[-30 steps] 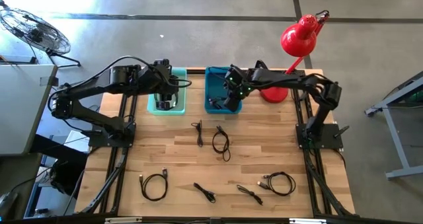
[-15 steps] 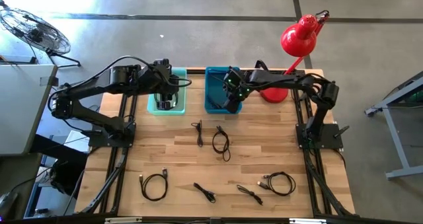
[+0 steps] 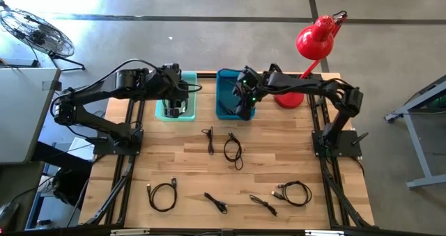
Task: Pick & Place USB Port
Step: Put the black HDMI cable into the green bin
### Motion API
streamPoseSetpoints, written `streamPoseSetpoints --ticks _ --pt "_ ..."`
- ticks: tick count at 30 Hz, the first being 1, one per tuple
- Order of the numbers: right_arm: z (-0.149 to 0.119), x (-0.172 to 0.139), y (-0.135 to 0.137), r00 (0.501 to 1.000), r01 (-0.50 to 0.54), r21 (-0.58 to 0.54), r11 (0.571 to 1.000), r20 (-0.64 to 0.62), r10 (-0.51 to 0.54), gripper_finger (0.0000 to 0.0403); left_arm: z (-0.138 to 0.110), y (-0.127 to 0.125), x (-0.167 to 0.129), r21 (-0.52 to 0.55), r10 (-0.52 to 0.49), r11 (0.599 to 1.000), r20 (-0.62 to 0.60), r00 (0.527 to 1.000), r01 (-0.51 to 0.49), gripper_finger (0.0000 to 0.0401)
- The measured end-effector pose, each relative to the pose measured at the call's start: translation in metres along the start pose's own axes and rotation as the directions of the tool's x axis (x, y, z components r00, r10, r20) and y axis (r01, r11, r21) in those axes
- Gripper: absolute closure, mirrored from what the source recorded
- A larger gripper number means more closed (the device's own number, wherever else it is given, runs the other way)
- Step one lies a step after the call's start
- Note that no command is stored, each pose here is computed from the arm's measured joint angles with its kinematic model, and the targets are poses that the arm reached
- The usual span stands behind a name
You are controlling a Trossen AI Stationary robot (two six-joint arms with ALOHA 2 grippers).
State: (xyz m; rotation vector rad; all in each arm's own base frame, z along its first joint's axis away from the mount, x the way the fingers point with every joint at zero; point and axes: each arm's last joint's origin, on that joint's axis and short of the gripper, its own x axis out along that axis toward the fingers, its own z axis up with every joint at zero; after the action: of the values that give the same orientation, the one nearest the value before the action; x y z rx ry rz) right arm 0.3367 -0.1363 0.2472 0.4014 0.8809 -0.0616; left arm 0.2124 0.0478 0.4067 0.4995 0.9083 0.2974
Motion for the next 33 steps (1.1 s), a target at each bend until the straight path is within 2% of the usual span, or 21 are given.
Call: streamPoseSetpoints --ticks 7,12,15,18,21,24,28,33 --pt "0.006 -0.051 0.036 0.981 -0.126 -0.216 0.968 0.12 0.155 0.0262 -0.003 -0.003 0.0 0.014 -0.072 0.997 -0.012 0.997 0.072 0.0186" --pt "-0.004 -0.07 0.067 0.98 -0.138 -0.374 0.917 0.085 0.182 0.0262 -0.005 -0.005 0.0 0.016 -0.109 0.994 -0.02 0.994 0.109 0.0186" --pt "-0.014 -0.067 0.082 0.988 -0.142 -0.378 0.915 0.008 0.157 0.0262 -0.006 -0.006 -0.001 0.001 -0.13 0.992 -0.033 0.991 0.13 0.0186" --pt "-0.026 -0.058 0.093 0.994 -0.094 -0.376 0.922 -0.082 0.068 0.0262 -0.009 -0.008 -0.001 -0.02 -0.142 0.99 -0.058 0.988 0.141 0.0186" --pt "-0.033 -0.05 0.105 0.992 -0.043 -0.388 0.921 -0.128 -0.008 0.0262 -0.011 -0.009 -0.001 -0.047 -0.151 0.988 -0.081 0.985 0.148 0.0186" --pt "-0.038 -0.042 0.118 0.989 -0.044 -0.406 0.913 -0.15 -0.019 0.0262 -0.013 -0.009 -0.001 -0.064 -0.158 0.986 -0.099 0.983 0.152 0.0186" --pt "-0.044 -0.027 0.135 0.983 -0.064 -0.47 0.881 -0.18 -0.024 0.0262 -0.014 -0.01 -0.001 -0.085 -0.161 0.985 -0.106 0.981 0.152 0.0186" --pt "-0.049 -0.002 0.155 0.985 -0.075 -0.591 0.803 -0.171 -0.034 0.0262 -0.016 -0.014 -0.001 -0.121 -0.179 0.979 -0.136 0.974 0.163 0.0186"
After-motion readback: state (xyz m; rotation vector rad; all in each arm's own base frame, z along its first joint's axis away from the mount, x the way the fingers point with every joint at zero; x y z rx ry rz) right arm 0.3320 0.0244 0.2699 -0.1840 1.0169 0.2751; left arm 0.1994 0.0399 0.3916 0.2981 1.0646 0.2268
